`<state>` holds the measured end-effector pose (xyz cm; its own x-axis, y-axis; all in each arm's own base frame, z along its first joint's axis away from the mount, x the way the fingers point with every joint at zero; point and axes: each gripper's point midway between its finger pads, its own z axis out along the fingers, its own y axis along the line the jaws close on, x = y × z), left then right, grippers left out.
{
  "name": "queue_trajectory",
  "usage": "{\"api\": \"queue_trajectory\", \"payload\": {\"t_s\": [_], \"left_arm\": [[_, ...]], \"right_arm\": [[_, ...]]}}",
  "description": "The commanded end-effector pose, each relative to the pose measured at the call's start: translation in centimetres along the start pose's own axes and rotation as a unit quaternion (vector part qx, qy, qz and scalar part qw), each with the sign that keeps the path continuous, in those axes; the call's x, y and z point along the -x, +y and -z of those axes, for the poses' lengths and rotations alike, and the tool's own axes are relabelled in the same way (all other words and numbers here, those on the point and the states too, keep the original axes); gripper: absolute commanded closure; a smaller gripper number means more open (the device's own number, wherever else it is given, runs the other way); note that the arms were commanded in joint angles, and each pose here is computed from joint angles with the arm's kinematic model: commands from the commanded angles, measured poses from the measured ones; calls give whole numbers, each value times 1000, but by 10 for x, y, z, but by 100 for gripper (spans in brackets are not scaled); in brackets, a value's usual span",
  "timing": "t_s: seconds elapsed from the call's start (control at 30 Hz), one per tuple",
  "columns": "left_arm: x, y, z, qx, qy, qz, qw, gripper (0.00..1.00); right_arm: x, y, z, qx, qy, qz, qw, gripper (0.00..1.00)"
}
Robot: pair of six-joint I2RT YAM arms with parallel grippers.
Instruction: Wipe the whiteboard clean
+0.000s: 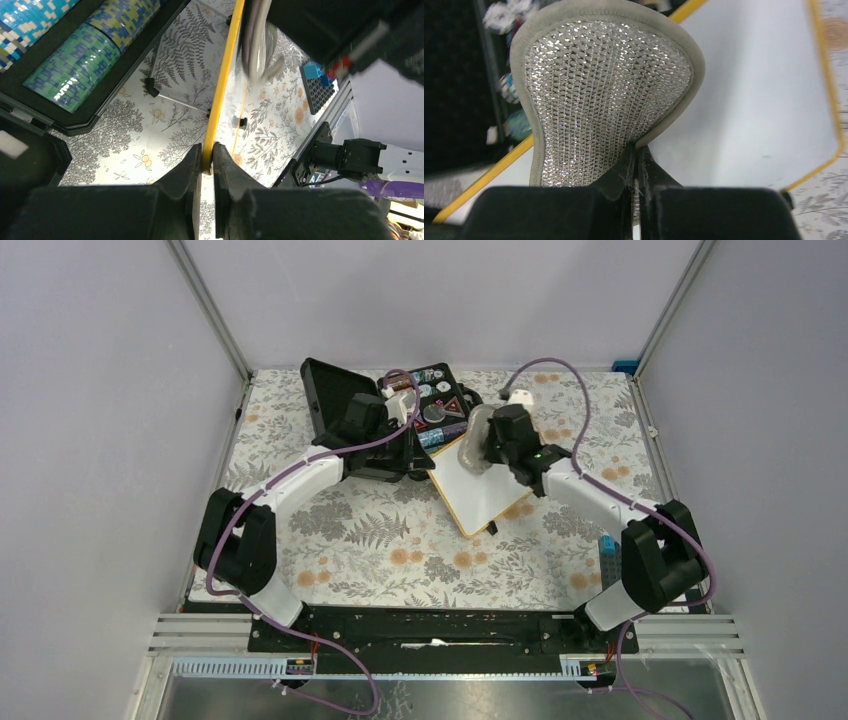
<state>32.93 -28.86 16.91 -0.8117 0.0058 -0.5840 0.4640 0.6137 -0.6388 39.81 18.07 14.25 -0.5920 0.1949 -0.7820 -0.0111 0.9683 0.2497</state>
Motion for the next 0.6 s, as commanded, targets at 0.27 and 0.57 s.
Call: {"api": "queue_trajectory", "payload": {"t_s": [0.27, 0.57], "left_arm": [[22, -5, 8, 3, -37, -28, 999, 100], [24, -7, 11, 4, -43, -33, 998, 100]], "right_arm": [[-21, 55, 32, 33, -11, 62, 997, 100], [19, -29, 0, -37, -11, 6, 999, 100]]}}
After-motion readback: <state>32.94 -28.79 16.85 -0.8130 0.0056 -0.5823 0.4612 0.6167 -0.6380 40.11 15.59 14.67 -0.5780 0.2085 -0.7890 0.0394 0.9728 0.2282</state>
